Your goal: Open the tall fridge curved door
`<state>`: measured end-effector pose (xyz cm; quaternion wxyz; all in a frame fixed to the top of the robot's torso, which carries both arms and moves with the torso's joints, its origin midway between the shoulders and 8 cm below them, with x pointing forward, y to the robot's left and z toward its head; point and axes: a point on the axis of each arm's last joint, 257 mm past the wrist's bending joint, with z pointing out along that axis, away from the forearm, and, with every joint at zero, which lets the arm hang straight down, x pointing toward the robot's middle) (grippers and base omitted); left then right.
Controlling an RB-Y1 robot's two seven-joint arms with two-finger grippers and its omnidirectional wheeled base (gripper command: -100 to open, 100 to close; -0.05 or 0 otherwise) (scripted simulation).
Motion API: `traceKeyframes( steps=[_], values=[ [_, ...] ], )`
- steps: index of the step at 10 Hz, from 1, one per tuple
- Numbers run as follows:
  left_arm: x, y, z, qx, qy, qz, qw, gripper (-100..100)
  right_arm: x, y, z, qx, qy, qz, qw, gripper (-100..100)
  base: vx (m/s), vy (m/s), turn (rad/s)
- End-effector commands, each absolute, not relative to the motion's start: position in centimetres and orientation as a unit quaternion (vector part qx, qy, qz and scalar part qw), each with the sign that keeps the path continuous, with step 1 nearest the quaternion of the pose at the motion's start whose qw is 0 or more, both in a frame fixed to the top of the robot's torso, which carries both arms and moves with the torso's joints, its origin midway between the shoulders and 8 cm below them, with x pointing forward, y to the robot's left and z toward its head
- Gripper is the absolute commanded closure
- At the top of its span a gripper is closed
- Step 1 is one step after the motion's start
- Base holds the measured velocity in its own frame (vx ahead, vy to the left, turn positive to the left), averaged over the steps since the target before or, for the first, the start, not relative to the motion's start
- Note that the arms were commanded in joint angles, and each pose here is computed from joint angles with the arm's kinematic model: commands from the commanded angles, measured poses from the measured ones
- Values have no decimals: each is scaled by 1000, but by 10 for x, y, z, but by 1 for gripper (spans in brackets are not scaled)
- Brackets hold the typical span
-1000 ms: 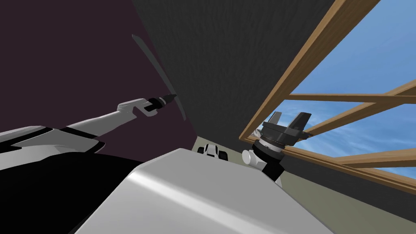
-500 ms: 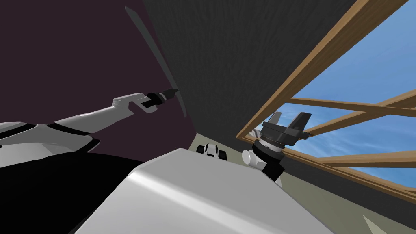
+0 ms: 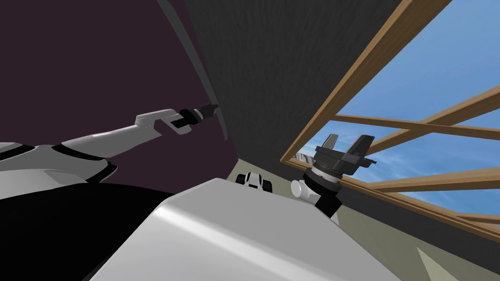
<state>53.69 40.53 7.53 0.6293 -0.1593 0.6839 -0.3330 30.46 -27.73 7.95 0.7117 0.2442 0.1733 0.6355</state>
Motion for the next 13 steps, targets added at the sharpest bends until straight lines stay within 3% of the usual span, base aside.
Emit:
traceKeyframes(
  steps=[1,8,13],
  values=[
    [533,382,82,-166,681,-366,612,100,305,-277,80,244,173,635,712,0,-63,-88,19],
    [509,299,114,-151,678,-447,564,100,305,-277,80,244,173,636,712,0,-87,-91,15],
    [508,295,112,-150,680,-450,560,100,305,-277,80,244,173,635,712,0,-15,-19,6]
  ],
)
